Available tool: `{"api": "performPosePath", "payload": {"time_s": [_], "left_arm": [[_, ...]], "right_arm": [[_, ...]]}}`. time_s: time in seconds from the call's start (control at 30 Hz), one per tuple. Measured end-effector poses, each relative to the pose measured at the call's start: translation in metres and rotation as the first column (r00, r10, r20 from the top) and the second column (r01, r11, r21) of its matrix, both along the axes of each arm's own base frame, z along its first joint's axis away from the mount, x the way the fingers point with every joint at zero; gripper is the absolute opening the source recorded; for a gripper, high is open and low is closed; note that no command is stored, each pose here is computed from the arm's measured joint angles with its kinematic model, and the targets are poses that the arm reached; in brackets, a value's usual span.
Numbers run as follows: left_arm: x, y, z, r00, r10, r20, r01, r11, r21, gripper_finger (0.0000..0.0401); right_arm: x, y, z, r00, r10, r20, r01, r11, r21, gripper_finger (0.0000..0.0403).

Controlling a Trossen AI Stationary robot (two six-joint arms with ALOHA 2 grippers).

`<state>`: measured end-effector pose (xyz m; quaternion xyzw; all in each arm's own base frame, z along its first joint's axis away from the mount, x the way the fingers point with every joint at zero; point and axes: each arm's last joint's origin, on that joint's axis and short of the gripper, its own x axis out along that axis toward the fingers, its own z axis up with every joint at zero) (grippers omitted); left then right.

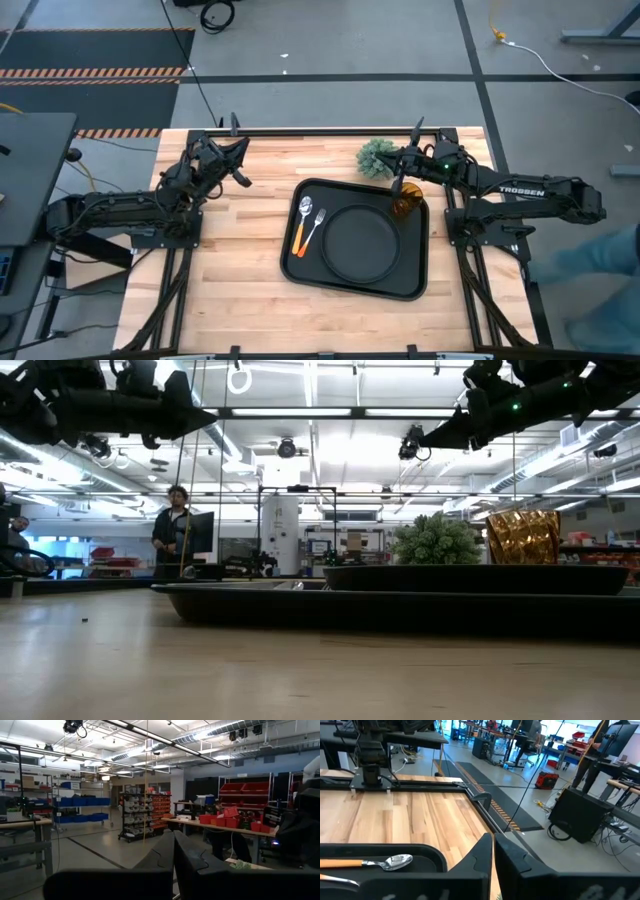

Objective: Pick and place plate/cup/fork/spoon on tray
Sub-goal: Return to Home Position

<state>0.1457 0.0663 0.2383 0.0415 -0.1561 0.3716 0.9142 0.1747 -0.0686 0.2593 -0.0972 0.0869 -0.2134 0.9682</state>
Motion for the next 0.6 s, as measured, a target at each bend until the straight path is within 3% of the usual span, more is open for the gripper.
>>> {"api": "performPosePath", "payload": {"time_s": [0.23, 0.6], "left_arm": [[0.0001, 0.0, -0.0001, 1.0, -0.004, 0.005, 0.004, 1.0, -0.006, 0.0007], [0.003, -0.0033, -0.0005, 0.99, -0.142, -0.011, 0.142, 0.99, 0.021, 0.0007]], "right_arm": [[0.0, 0.0, -0.0001, 1.0, 0.0, -0.002, 0.0, 1.0, -0.002, 0.0026], [0.001, 0.0021, -0.0058, 0.995, 0.082, -0.058, -0.082, 0.997, 0.014, 0.0024]]}}
